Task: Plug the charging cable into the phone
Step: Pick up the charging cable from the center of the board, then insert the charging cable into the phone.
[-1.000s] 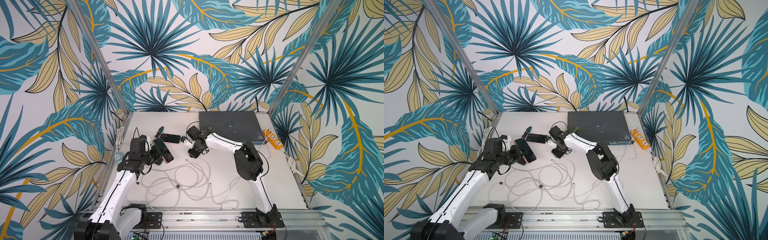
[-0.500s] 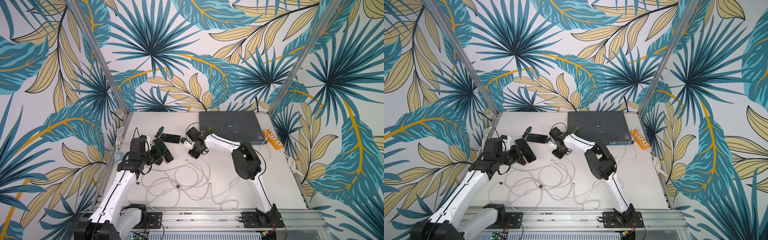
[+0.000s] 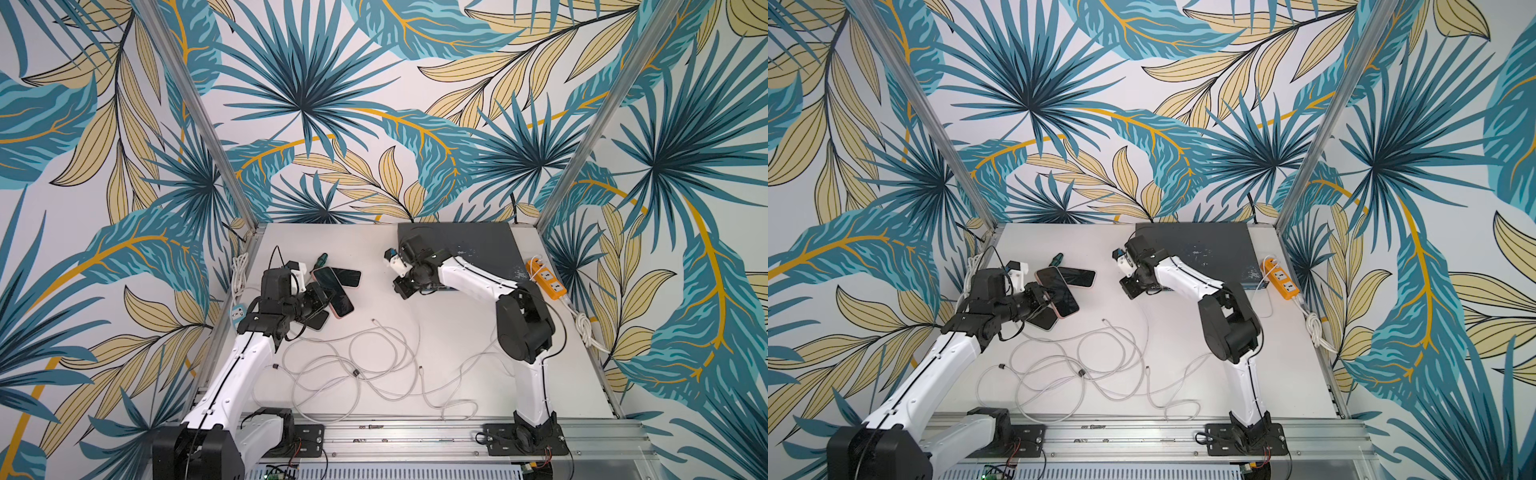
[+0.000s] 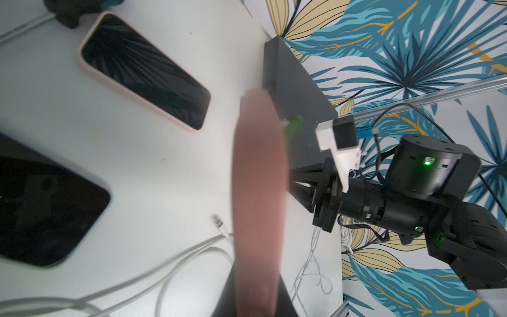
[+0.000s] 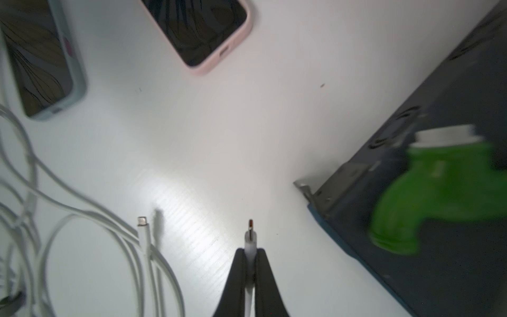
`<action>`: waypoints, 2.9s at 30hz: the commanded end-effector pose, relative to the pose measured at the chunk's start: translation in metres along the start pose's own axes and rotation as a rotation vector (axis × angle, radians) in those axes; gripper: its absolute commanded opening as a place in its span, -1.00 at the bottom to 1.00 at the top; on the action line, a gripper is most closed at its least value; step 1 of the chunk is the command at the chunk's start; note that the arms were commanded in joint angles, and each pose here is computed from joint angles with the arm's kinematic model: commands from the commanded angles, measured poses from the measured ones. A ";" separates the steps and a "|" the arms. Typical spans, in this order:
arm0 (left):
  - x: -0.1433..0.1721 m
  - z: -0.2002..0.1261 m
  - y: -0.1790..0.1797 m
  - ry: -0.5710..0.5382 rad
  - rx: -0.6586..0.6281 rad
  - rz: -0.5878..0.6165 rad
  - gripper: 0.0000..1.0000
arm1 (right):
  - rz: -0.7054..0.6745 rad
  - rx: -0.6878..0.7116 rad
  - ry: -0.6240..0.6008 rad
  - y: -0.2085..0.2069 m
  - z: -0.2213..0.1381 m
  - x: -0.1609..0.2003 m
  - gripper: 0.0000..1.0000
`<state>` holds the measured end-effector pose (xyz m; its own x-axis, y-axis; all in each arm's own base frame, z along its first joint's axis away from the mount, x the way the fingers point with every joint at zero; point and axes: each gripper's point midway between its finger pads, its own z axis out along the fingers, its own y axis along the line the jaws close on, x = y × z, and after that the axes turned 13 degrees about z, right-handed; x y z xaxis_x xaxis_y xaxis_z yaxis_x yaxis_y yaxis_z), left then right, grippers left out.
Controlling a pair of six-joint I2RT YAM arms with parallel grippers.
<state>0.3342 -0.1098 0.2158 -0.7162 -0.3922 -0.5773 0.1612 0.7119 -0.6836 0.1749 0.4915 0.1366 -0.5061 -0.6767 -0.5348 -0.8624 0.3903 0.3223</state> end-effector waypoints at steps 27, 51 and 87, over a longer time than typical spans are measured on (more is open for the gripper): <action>-0.101 -0.064 -0.208 -0.266 0.759 0.479 -1.00 | -0.009 -1.032 -0.254 0.166 -0.158 0.003 -1.00; -0.079 -0.031 -0.206 -0.009 0.871 0.184 -1.00 | -0.075 -1.067 -0.333 0.179 -0.189 0.006 -1.00; -0.062 -0.020 -0.197 0.053 0.856 0.191 -1.00 | 0.089 -1.056 -0.362 0.160 -0.180 -0.017 -1.00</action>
<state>0.3470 -0.2113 0.3838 -0.6978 -0.2872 -0.6562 0.6625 0.0895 -0.7437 0.0411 0.4494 0.3346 -0.6744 -0.4182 -0.6085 -0.4609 -0.4054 0.7895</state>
